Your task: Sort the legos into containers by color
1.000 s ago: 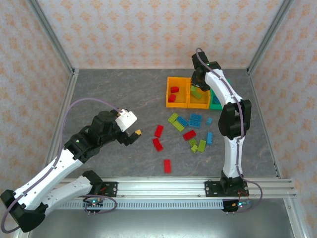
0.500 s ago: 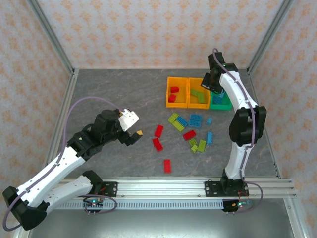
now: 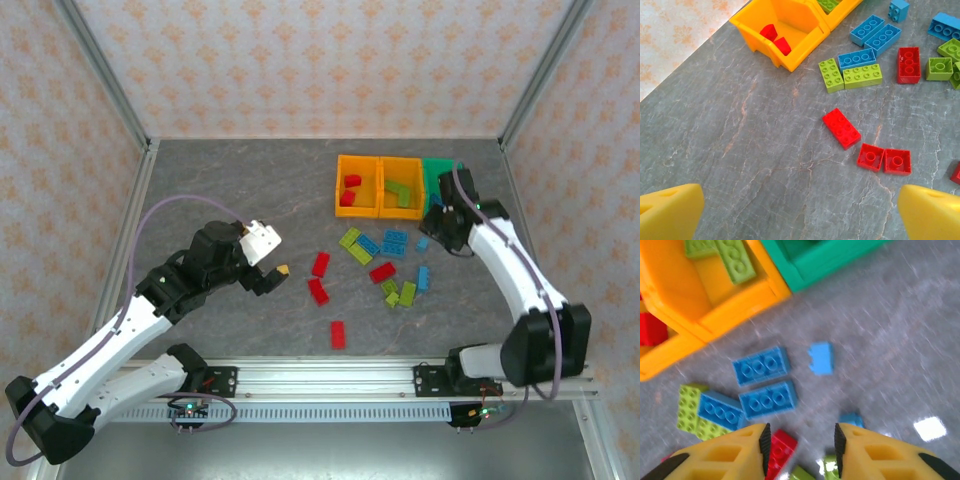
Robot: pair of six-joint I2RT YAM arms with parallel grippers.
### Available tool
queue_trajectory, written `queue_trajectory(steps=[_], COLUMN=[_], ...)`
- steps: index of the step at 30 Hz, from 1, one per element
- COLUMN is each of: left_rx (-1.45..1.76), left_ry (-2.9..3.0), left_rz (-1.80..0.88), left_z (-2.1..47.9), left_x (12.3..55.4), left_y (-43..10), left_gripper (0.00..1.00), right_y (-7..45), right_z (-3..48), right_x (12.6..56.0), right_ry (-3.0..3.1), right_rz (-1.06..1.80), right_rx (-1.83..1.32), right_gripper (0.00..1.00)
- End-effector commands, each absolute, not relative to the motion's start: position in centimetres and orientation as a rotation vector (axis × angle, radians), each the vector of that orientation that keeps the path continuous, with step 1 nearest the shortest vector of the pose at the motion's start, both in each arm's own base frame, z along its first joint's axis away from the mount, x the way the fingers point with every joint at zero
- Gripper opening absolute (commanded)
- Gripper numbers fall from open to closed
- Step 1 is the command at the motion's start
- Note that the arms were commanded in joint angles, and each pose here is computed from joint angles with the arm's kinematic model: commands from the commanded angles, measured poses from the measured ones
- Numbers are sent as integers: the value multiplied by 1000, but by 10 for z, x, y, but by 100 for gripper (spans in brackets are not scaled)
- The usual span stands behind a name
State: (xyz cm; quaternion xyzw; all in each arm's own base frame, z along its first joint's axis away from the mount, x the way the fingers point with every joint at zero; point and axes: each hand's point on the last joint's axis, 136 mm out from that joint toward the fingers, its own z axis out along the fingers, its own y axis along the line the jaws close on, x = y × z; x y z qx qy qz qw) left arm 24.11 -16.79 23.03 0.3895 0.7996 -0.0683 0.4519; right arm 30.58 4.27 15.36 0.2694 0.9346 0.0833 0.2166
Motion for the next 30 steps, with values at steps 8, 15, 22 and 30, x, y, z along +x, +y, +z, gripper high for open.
queue_trajectory(steps=[8,15,22,30], left_rx=[969,1028,1250,1247], left_ry=[1969,1956,1770,1810], left_rz=[-193,-255,-479,-428], left_z=[232,231,225,221], left_x=[244,236,197,204], left_y=[-172,-180,-207,-203], left_gripper=[100,100,100,100], right_y=[53,58,50,38], right_z=[76,49,25,50], right_x=[235,246,260,258], right_ry=[2753,2820,2862,2757], right_rz=[309,279,156,125], right_rx=[791,742,746,777], right_gripper=[58,61,51,17])
